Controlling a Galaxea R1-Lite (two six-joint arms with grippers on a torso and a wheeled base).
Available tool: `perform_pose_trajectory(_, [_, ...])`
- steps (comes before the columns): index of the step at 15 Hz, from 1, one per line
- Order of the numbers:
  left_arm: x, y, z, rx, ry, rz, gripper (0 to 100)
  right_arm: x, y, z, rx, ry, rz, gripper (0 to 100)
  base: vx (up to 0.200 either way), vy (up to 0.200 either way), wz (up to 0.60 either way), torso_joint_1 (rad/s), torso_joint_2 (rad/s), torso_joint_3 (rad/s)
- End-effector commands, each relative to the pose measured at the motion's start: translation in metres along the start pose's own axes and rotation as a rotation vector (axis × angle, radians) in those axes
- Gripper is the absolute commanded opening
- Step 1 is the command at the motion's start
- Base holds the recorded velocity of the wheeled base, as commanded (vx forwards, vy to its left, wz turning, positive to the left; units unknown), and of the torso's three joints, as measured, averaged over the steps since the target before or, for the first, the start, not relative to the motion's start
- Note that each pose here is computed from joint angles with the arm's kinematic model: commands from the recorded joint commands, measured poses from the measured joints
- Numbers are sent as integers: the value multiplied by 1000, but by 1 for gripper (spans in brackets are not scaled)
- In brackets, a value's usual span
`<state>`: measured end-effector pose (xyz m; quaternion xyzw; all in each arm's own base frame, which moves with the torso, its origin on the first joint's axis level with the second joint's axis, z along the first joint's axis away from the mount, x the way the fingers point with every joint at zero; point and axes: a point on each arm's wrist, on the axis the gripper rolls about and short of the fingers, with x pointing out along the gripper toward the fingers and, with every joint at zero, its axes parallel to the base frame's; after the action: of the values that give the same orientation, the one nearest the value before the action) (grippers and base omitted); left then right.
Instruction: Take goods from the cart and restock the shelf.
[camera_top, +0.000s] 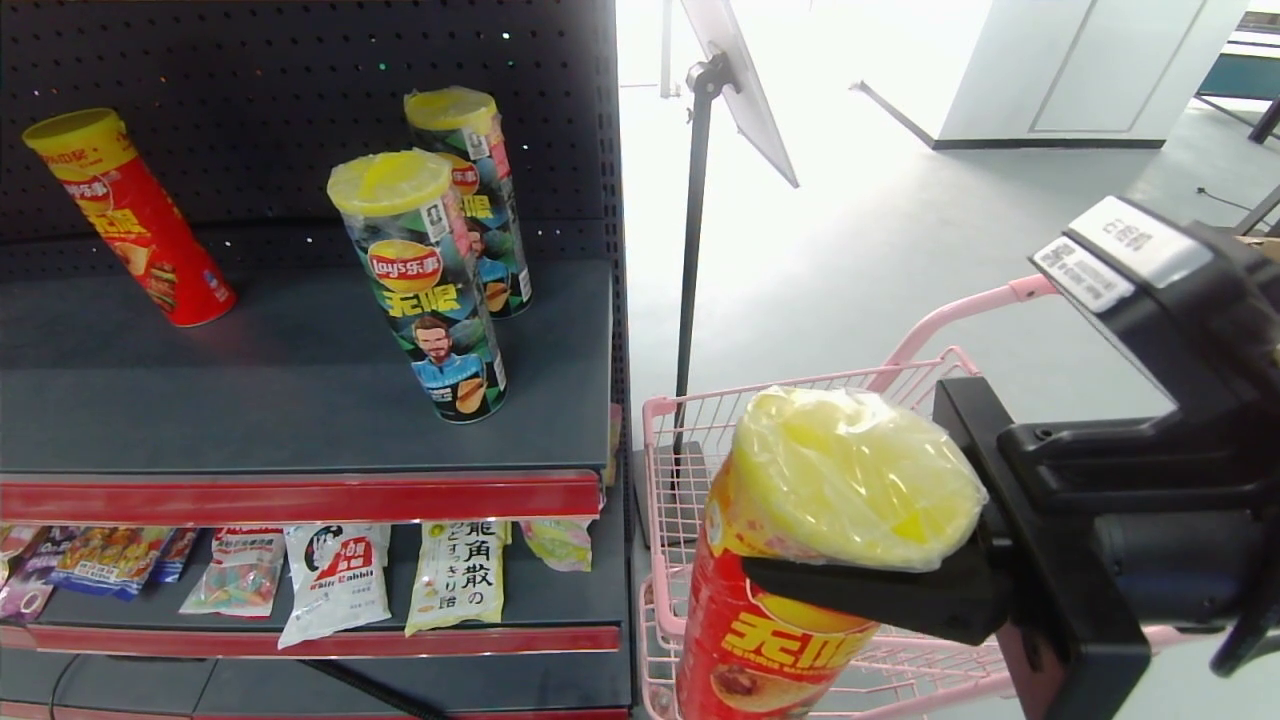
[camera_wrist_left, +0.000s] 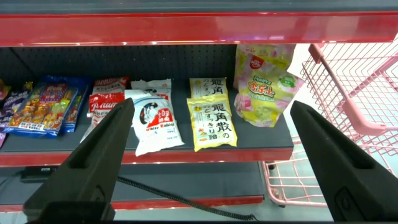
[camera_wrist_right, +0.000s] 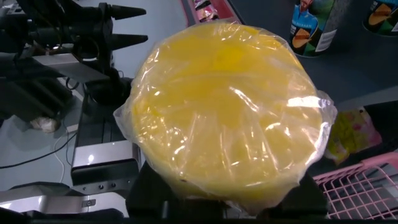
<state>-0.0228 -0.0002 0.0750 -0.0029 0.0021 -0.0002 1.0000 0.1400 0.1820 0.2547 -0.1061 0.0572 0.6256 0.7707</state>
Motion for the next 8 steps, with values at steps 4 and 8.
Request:
perform_pose_trajectory(4, [0, 0, 0, 0, 2, 0, 100, 1, 0, -5, 7, 14, 2, 0, 0, 0, 0, 0, 0, 0])
perform_pose_trajectory(8, [0, 0, 0, 0, 2, 0, 100, 1, 2, -8, 11, 23, 10, 0, 0, 0, 0, 0, 0, 0])
